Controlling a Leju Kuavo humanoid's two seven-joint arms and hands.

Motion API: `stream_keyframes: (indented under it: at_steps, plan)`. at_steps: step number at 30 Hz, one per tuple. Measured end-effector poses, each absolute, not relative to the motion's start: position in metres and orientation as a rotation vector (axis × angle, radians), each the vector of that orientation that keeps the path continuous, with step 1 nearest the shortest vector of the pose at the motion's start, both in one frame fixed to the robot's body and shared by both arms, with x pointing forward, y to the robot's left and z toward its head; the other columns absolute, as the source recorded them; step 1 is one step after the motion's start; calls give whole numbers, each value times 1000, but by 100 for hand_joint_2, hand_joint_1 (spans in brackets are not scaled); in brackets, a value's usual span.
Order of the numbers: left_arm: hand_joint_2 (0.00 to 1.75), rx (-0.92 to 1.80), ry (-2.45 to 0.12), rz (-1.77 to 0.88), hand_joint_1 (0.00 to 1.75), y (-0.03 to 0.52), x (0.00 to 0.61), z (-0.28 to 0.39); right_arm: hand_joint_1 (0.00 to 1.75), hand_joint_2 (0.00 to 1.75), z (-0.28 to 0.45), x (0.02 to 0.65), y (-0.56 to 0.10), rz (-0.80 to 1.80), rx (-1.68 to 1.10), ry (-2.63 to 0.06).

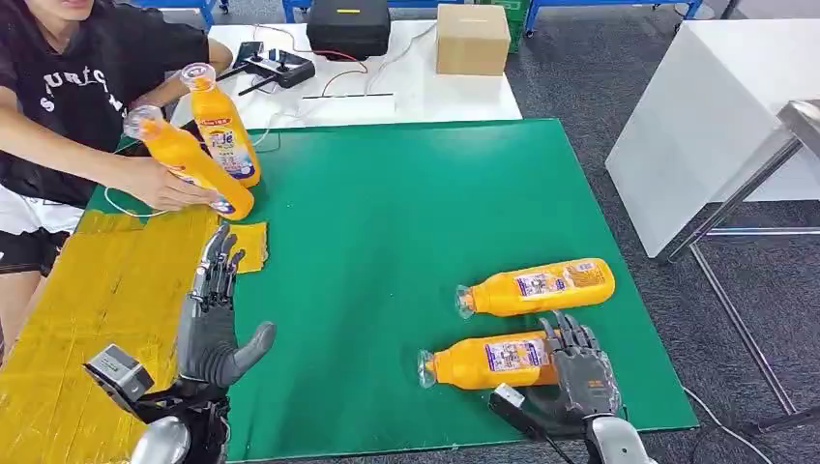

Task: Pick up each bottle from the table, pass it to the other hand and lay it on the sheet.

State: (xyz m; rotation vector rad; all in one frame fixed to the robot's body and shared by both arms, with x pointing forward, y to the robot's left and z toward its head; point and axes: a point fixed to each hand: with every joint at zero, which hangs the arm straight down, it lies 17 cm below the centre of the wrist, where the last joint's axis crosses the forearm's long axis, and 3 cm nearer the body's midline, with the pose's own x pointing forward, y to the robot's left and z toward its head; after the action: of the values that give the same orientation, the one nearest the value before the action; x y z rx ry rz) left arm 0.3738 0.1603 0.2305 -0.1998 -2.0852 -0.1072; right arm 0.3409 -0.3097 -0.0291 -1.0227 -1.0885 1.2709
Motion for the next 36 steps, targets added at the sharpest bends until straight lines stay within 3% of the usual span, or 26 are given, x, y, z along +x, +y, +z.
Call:
stream_keyframes:
  at_steps: [13,18,36]
  plan:
    - [175,-202,-2073,-110,0,158,376,226,155,175,-40,357,-314,1301,-1037,-1054]
    - [175,-202,-2073,-110,0,158,377,226,175,175,-41,358,-314,1303,-1037,-1049]
    - [175,-205,-2069,-111,0,155,380,224,175,175,-47,362,-319,1319,-1001,-1039]
